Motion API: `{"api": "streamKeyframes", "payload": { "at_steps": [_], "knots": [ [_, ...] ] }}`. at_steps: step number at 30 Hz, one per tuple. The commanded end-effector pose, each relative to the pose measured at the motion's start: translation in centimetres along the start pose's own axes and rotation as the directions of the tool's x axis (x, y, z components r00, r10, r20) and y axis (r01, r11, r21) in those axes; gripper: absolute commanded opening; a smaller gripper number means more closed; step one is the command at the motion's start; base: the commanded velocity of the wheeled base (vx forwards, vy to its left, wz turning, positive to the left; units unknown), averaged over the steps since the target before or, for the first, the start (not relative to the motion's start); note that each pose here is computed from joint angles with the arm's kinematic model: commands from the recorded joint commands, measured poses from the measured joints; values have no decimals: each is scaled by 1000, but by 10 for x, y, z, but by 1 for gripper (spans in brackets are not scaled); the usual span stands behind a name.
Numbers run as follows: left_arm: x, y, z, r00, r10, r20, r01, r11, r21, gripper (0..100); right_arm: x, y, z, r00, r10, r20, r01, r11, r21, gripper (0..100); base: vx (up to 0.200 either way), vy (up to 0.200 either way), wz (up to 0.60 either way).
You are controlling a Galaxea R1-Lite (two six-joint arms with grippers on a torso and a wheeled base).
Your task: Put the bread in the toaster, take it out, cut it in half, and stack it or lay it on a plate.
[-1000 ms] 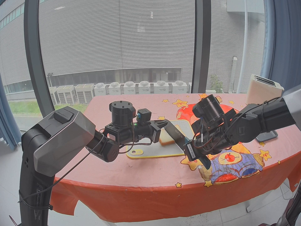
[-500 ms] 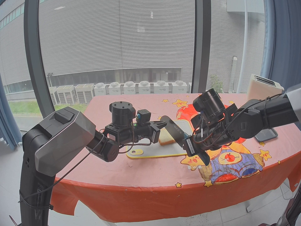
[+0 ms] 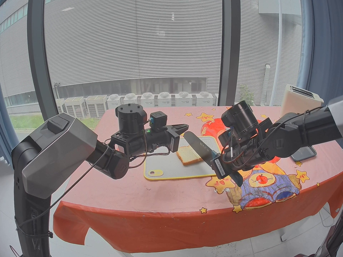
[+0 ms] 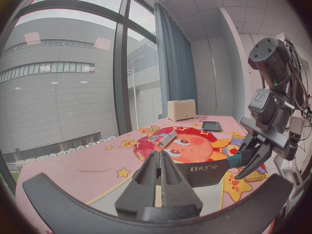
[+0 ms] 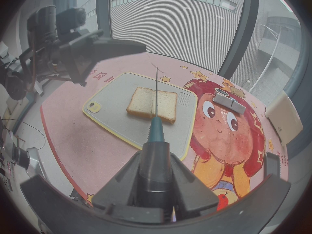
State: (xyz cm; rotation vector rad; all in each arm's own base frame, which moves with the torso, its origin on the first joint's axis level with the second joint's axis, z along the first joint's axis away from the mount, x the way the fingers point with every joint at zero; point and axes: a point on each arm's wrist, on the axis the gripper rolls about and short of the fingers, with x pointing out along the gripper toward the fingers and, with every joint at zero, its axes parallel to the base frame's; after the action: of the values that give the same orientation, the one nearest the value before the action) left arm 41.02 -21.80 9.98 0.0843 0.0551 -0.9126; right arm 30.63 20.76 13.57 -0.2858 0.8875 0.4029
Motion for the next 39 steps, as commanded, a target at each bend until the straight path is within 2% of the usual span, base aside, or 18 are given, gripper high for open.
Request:
{"api": "streamKeyframes", "payload": {
  "at_steps": [1, 11, 15, 27, 39],
  "knots": [
    [-2, -9, 10, 999, -13, 29, 13, 1000, 14, 0, -3, 4, -1, 1000, -16, 2, 16, 1000, -20, 0, 0, 0, 0],
    [7, -24, 4, 1000, -12, 8, 11, 1000, 6, 0, 1, 16, -7, 1000, -8, -19, 7, 999, -51, 0, 0, 0, 0],
    [11, -23, -4, 1000, -12, -3, 12, 1000, 3, 0, 2, 16, -7, 1000, -11, -21, 10, 999, -50, 0, 0, 0, 0],
    [10, -23, -7, 1000, -13, -15, 14, 1000, 5, 0, -1, 11, -1, 1000, -18, 1, 18, 1000, -24, 0, 0, 0, 0],
    [11, -23, -9, 1000, -14, -17, 14, 1000, 5, 0, 3, 11, -5, 1000, -20, -16, 20, 999, -26, 0, 0, 0, 0]
  ]
}}
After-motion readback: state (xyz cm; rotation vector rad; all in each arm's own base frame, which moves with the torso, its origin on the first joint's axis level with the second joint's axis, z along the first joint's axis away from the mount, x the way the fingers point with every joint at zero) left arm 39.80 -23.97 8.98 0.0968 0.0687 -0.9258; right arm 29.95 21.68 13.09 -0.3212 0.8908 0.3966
